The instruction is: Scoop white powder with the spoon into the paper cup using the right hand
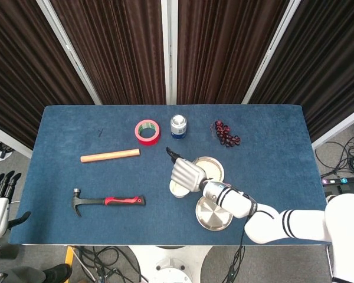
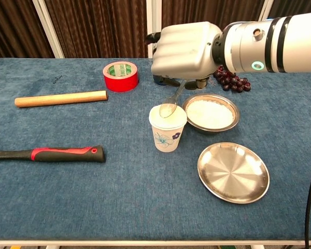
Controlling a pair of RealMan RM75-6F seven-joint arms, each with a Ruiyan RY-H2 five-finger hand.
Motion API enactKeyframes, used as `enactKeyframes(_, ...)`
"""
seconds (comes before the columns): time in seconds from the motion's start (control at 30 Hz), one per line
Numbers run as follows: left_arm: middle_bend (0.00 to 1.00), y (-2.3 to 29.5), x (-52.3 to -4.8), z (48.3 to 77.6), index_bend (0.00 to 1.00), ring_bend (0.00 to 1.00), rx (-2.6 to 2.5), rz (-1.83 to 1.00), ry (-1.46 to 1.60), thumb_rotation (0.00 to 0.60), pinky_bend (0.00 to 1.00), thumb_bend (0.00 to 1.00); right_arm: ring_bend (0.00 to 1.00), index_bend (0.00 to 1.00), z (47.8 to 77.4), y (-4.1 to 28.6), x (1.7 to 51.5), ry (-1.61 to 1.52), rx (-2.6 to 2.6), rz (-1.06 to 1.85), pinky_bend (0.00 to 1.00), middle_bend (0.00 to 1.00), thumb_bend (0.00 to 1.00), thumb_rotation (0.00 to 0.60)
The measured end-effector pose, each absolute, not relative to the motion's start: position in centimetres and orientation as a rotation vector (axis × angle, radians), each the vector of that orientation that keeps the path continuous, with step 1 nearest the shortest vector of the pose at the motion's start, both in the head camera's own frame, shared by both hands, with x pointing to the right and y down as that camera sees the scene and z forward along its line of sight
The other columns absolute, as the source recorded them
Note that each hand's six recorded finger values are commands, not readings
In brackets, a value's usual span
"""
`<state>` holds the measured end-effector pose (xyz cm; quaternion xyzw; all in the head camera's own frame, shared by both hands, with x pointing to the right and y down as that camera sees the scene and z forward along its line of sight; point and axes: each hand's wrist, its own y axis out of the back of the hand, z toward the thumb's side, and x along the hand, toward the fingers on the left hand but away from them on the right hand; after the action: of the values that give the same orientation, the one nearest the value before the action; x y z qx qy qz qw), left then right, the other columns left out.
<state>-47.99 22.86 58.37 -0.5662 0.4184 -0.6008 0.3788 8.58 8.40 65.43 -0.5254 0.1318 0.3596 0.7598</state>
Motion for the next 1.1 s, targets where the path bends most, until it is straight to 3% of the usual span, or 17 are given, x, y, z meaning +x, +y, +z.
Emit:
enactKeyframes(0.6,0.18,22.9,-48.4,58.5,0.13,0.04,-1.462,-1.518,1.096,0.600,0.12,0.02,0.29,0.65,64.8,11.1,7.2,0.351,-0.758,0.629,0.00,0.60,0.33,0.600)
enactKeyframes(1.1,0.18,22.6,-48.3,58.5,0.13,0.04,-1.455,-1.514,1.089,0.600,0.12,0.02,0.28,0.66,64.4,11.0,8.7,0.246,-0.888,0.735,0.00,0.60,0.33,0.600)
